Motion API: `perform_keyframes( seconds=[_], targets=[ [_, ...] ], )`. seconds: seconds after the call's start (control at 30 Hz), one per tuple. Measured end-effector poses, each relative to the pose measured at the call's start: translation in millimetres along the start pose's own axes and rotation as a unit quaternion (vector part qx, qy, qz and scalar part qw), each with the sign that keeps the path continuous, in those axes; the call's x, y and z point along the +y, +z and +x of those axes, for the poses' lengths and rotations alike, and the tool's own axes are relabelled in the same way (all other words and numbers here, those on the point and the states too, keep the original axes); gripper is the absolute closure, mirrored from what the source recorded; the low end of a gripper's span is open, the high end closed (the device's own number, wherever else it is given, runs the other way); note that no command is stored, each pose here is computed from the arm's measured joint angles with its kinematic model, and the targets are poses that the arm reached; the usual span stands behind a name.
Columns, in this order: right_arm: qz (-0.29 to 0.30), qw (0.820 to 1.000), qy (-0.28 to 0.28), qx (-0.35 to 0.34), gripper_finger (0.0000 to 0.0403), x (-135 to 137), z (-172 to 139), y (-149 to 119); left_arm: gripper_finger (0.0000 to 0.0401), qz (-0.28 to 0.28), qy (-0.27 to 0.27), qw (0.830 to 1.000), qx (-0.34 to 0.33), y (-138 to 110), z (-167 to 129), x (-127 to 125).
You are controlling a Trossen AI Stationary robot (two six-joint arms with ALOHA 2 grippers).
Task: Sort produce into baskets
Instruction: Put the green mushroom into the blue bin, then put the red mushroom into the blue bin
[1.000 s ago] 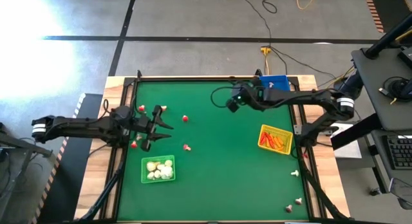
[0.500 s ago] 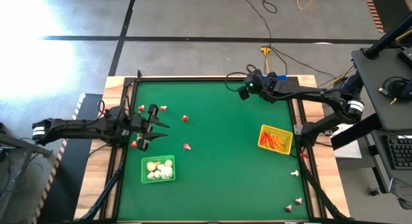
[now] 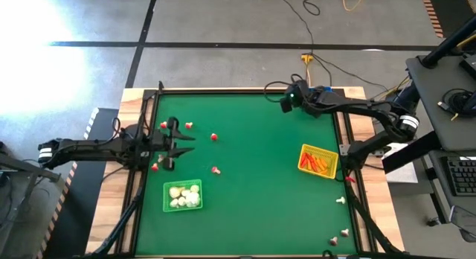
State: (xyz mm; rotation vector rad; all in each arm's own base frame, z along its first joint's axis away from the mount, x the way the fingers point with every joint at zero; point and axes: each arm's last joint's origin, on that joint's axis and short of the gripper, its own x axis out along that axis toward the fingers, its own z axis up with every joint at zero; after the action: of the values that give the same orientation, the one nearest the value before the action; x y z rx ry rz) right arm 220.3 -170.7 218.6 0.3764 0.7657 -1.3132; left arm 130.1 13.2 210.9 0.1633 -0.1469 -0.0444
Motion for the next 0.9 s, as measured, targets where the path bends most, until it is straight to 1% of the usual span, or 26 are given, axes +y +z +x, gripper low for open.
perform_keyframes(
  seconds=[0.1, 0.17, 0.23, 0.33, 0.43, 0.5, 0.63, 0.8, 0.9],
  targets=[
    [0.018, 1.000, -0.009, 0.009, 0.0323, -3.4, 3.4, -4.1, 0.0274, 0.002, 0.024, 1.000, 0.008, -1.9, -0.3, 1.1],
    [0.017, 1.000, -0.022, 0.010, 0.0320, -6.8, 6.5, -5.7, 0.0274, 0.002, 0.028, 1.000, 0.010, -2.2, -0.3, 1.3],
    [0.032, 0.999, -0.033, 0.011, 0.0320, -13.8, 12.4, -2.8, 0.0274, 0.002, 0.028, 1.000, 0.010, -2.2, -0.3, 1.4],
    [0.063, 0.996, -0.041, 0.048, 0.0327, -34.4, 29.4, -0.2, 0.0274, 0.002, 0.028, 1.000, 0.009, -2.1, -0.4, 1.4],
    [0.118, 0.988, -0.031, 0.093, 0.0328, -55.9, 47.2, 1.2, 0.0274, 0.002, 0.028, 1.000, 0.010, -2.1, -0.4, 1.4],
    [0.139, 0.984, -0.024, 0.112, 0.0323, -64.8, 57.2, 2.2, 0.0274, -0.002, 0.028, 1.000, 0.012, -1.0, 0.0, 1.6],
    [0.138, 0.978, -0.022, 0.155, 0.0301, -69.1, 74.8, -5.3, 0.0274, -0.009, 0.028, 0.999, 0.011, -0.5, 0.1, 1.7],
    [0.153, 0.972, -0.046, 0.173, 0.0267, -70.4, 87.8, -11.9, 0.0274, -0.010, 0.028, 0.999, 0.012, -0.6, 0.1, 1.7],
    [0.119, 0.978, -0.061, 0.161, 0.0240, -71.0, 84.8, -10.2, 0.0274, -0.027, 0.028, 0.999, 0.012, -0.8, 0.1, 1.7]
  ],
)
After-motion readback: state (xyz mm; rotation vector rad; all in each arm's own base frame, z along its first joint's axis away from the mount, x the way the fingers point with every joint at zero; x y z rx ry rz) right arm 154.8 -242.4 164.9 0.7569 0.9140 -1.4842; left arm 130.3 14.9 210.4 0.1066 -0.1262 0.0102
